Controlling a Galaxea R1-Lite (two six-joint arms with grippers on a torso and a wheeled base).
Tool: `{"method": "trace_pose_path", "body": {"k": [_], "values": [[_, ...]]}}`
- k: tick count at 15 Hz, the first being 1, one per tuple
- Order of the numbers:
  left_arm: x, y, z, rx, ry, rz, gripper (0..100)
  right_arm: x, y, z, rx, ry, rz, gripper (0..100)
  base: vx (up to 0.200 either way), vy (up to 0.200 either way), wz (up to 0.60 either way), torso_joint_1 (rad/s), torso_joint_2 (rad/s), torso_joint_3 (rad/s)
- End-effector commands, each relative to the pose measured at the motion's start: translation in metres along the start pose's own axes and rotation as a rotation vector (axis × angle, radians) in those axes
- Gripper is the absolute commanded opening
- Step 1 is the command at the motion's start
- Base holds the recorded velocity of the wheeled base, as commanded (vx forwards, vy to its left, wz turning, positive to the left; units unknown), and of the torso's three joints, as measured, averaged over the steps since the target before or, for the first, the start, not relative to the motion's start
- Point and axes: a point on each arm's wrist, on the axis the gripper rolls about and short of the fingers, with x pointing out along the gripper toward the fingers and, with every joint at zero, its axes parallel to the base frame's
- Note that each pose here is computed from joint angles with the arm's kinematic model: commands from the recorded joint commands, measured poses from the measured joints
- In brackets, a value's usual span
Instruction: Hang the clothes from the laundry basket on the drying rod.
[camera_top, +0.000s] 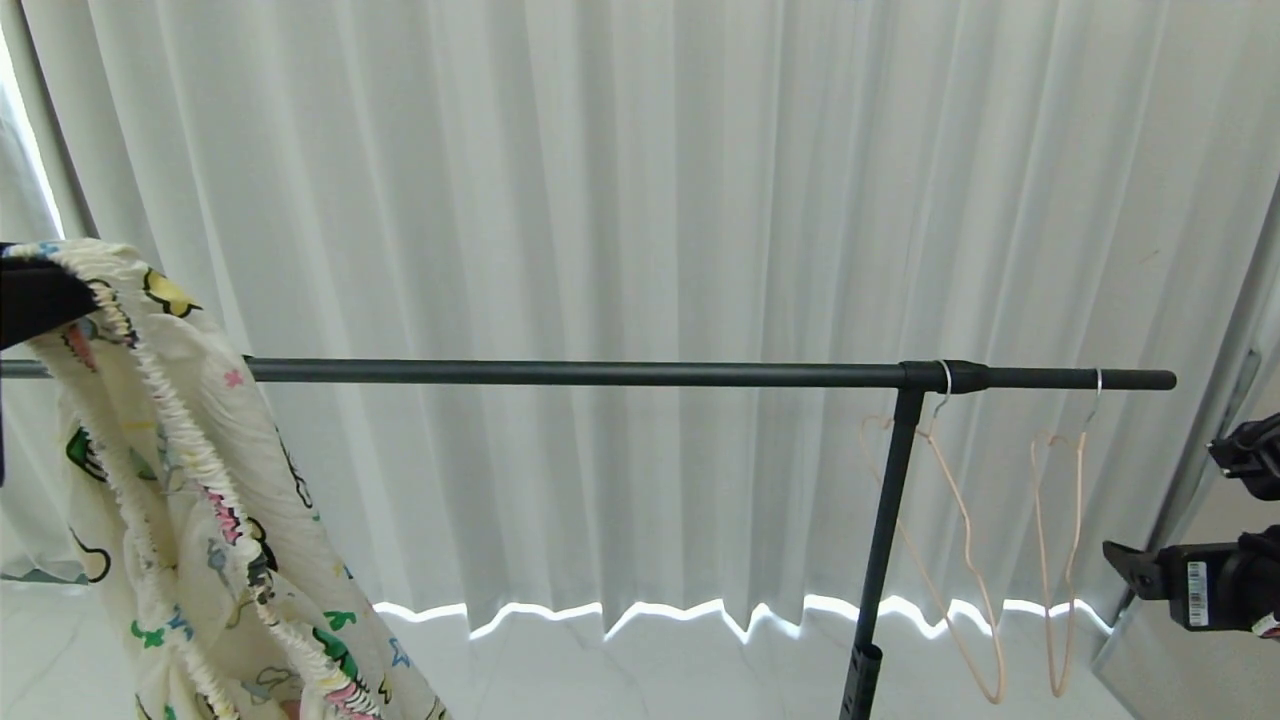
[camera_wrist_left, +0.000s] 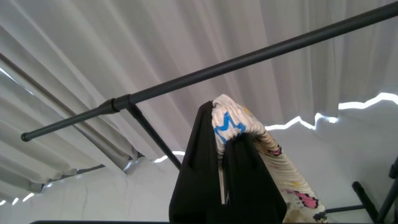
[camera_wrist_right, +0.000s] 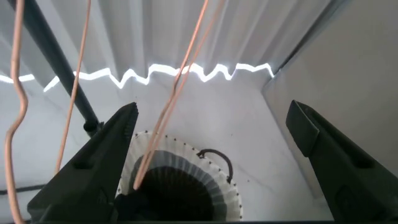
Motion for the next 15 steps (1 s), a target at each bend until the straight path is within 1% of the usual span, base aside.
{"method": "trace_pose_path", "body": {"k": [1,3,4,5,6,7,8,9,11,13,15], "values": [[0.0,0.0,0.0,-0.001,-0.001,0.0,0,0.025,0.009,0.0,-0.005,0.073,-0.015,100,0.0,0.0,0.0,0.0,0.0,0.0],[0.001,-0.001,0.0,0.002,0.002,0.001,0,0.055,0.021,0.003,0.043,0.106,-0.051,100,0.0,0.0,0.0,0.0,0.0,0.0],[0.001,-0.002,0.0,0.005,0.004,0.001,0,0.064,0.024,0.002,0.049,0.12,-0.075,100,0.0,0.0,0.0,0.0,0.0,0.0],[0.002,-0.003,0.0,0.006,0.006,0.001,0,0.087,0.031,-0.003,0.064,0.166,-0.17,100,0.0,0.0,0.0,0.0,0.0,0.0],[0.003,-0.005,0.0,0.013,0.009,0.001,0,0.099,0.036,-0.005,0.087,0.184,-0.195,100,0.0,0.0,0.0,0.0,0.0,0.0],[0.003,-0.006,0.0,0.01,0.009,0.001,0,0.111,0.041,-0.006,0.129,0.199,-0.207,100,0.0,0.0,0.0,0.0,0.0,0.0],[0.003,-0.006,0.0,0.01,0.009,0.001,0,0.117,0.043,-0.006,0.147,0.204,-0.214,100,0.0,0.0,0.0,0.0,0.0,0.0],[0.004,-0.006,0.0,0.011,0.01,0.001,0,0.13,0.043,-0.007,0.171,0.22,-0.234,100,0.0,0.0,0.0,0.0,0.0,0.0],[0.004,-0.007,0.0,0.012,0.011,0.001,0,0.138,0.045,-0.014,0.175,0.246,-0.252,100,0.0,0.0,0.0,0.0,0.0,0.0],[0.004,-0.007,0.0,0.014,0.012,0.001,0,0.143,0.047,-0.021,0.207,0.267,-0.262,100,0.0,0.0,0.0,0.0,0.0,0.0],[0.005,-0.01,0.001,0.02,0.015,0.002,0,0.143,0.046,-0.024,0.232,0.284,-0.274,100,0.0,0.0,0.0,0.0,0.0,0.0]]}}
